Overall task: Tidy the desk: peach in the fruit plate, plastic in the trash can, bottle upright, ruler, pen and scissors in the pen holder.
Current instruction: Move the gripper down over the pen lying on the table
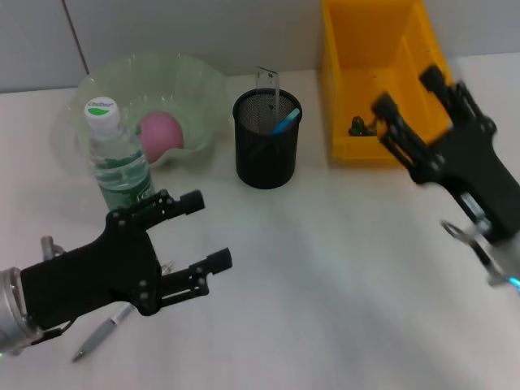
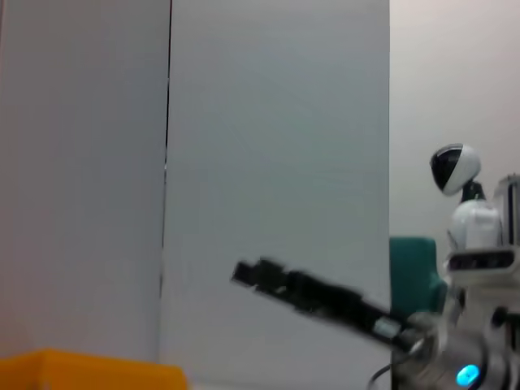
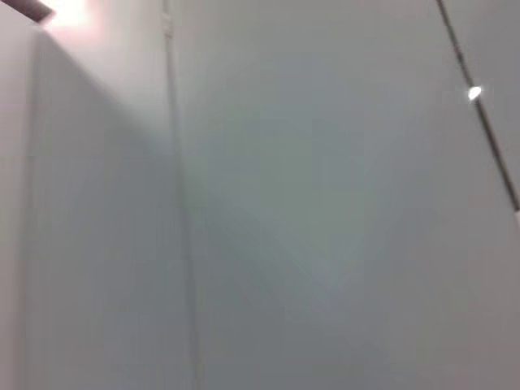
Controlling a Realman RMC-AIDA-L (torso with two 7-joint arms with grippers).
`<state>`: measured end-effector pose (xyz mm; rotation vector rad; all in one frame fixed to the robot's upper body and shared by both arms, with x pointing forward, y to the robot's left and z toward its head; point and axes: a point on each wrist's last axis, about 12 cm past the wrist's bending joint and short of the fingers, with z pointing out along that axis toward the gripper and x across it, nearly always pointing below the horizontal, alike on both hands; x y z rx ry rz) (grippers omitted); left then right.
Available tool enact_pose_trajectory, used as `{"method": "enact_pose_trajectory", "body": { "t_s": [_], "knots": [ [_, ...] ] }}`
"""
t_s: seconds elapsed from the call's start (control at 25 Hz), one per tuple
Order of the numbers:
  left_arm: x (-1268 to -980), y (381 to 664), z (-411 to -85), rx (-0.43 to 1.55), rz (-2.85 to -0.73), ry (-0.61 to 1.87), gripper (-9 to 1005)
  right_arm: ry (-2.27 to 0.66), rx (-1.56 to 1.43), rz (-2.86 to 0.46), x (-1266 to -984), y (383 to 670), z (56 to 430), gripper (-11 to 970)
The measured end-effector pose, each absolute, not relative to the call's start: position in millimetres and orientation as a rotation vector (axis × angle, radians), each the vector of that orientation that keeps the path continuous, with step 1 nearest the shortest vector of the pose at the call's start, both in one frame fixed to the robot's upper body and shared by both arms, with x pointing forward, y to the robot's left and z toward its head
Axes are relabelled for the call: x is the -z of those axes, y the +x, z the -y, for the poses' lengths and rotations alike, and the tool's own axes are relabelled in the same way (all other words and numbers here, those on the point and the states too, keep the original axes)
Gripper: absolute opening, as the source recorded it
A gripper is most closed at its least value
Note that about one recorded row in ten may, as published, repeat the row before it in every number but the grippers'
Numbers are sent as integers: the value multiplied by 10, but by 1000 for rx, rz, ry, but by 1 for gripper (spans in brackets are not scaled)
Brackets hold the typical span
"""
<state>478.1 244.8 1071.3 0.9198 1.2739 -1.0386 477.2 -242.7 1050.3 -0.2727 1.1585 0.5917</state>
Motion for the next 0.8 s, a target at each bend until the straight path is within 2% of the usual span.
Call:
{"method": "enact_pose_trajectory", "body": {
  "t_s": [0.04, 0.24, 0.36, 0.52, 0.6, 0.76, 0.8],
  "knots": [
    [-10701, 4825, -2470, 1020, -1386, 925, 788, -307, -658, -1189, -10474, 4685, 2614, 802],
    [-10757, 4853, -2466, 952, -1548, 942, 787, -360, -693, -1252, -10444, 4500, 2937, 803],
    [-10853, 4887, -2453, 841, -1726, 946, 787, -410, -667, -1271, -10443, 4362, 3100, 803],
    [-10926, 4904, -2410, 800, -1795, 947, 787, -536, -681, -1292, -10463, 4268, 3191, 802],
    [-11026, 4917, -2333, 687, -1978, 955, 787, -598, -701, -1310, -10460, 4253, 3198, 802],
    [-11058, 4921, -2278, 627, -2058, 967, 786, -700, -733, -1374, -10444, 4287, 3216, 802],
    [-11118, 4930, -2120, 512, -2175, 1012, 786, -730, -745, -1398, -10439, 4309, 3220, 802]
  ]
}}
